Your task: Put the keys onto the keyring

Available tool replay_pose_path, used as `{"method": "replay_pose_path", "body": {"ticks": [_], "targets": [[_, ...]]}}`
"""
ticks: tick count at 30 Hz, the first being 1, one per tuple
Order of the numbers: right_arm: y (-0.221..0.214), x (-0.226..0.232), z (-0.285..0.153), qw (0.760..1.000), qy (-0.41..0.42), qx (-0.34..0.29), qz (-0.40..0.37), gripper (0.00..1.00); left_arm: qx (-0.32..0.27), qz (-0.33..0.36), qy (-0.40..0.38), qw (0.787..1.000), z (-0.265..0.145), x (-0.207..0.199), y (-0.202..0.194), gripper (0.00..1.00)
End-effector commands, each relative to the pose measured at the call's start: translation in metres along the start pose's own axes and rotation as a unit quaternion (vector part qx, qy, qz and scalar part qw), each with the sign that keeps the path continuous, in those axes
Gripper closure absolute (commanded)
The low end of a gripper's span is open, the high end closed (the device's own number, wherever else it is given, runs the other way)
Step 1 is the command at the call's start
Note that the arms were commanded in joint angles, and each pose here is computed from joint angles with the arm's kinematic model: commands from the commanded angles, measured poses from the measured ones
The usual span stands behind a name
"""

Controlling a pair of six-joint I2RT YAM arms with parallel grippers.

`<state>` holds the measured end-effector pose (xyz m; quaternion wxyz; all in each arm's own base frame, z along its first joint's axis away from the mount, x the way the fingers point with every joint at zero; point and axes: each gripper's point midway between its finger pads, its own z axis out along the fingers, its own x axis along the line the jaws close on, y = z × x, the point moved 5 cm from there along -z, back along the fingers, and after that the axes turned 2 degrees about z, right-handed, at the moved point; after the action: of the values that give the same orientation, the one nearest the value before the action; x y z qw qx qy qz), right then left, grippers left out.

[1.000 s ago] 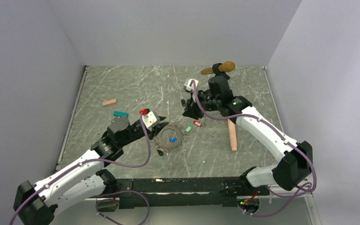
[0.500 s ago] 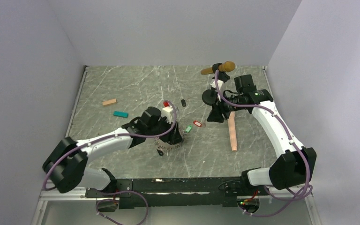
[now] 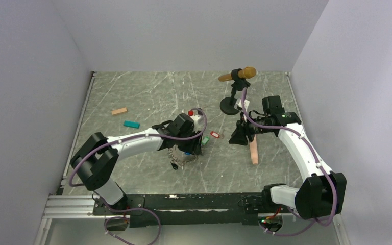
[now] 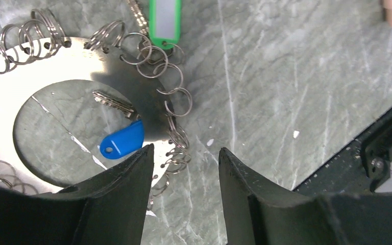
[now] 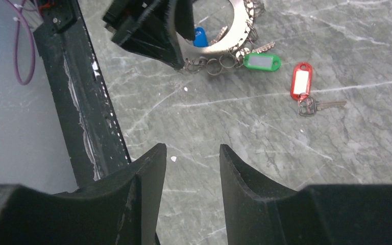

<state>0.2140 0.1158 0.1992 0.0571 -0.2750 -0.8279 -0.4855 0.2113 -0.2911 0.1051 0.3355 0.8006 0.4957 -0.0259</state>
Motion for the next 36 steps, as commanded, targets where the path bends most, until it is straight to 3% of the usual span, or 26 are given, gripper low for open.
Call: {"method": "replay_pose_path", "body": {"ticks": [1, 13, 29, 32, 36], "targets": [[0.011, 0.005, -0.002, 0.998, 0.024, -0.041, -0.039, 0.53, 0.02, -0.004, 0.049, 0.999, 0.005, 0.006, 0.003, 0.47], [0.01, 0.008, -0.002, 0.998, 0.035, -0.049, -0.032, 0.53, 0.047, 0.019, 0.058, 0.997, 0.023, 0.006, 0.011, 0.54], [0.009, 0.009, -0.003, 0.998, 0.037, -0.05, -0.032, 0.52, 0.067, 0.019, 0.032, 0.997, 0.031, -0.001, 0.01, 0.82], [0.009, 0.009, -0.003, 0.998, 0.037, -0.05, -0.032, 0.52, 0.07, 0.019, 0.026, 0.997, 0.03, -0.002, 0.01, 0.83], [0.009, 0.01, -0.003, 0.997, 0.038, -0.05, -0.033, 0.52, 0.075, 0.019, 0.028, 0.997, 0.029, -0.001, 0.008, 0.73]]}}
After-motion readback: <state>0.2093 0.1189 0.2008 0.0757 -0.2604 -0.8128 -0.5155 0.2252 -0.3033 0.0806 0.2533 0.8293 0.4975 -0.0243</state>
